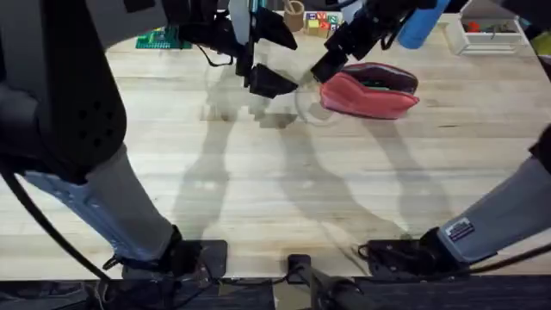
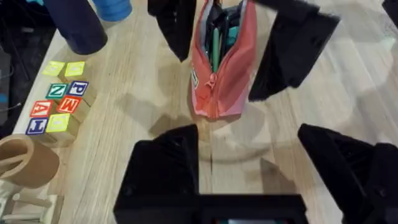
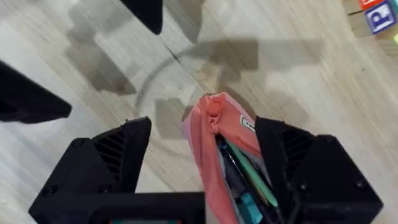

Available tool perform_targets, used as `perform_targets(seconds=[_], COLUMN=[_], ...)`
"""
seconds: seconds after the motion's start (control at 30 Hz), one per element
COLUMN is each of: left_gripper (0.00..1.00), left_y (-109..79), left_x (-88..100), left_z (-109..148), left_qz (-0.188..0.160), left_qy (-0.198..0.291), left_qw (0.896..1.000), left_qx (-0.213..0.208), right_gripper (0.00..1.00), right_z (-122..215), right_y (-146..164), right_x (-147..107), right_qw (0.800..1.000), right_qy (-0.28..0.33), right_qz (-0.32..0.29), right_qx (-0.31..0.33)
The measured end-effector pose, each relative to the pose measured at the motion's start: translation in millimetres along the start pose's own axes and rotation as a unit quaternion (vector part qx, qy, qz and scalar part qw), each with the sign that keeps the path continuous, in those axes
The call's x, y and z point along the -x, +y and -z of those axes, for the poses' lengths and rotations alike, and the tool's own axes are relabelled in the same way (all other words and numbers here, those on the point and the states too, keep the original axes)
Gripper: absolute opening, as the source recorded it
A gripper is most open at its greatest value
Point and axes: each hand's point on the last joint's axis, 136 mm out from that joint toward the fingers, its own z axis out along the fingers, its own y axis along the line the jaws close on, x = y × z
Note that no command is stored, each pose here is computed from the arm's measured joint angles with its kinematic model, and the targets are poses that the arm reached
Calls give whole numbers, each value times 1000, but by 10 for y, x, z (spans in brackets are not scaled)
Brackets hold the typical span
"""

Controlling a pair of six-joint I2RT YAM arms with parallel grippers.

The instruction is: Unzip the bag, pick up the pens from the table one at a time and place them inside, then zip the bag closed.

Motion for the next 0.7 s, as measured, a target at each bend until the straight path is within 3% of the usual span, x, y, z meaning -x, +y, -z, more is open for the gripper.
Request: perform_targets(seconds=[0.3, 0.7], left_gripper=[993, 993], left_y=[0, 0], left_x=[0, 0], left_z=[0, 0], left_qz=[0, 0], left_qy=[0, 0], left_qw=[1000, 1000], left_qx=[0, 0], right_gripper=[996, 969], right_z=[-297, -322], right_y=[-24, -27], right_x=[-83, -92], right_qw=[1000, 999], right_qy=[26, 27], right_qz=[-4, 21], right_qx=[15, 17])
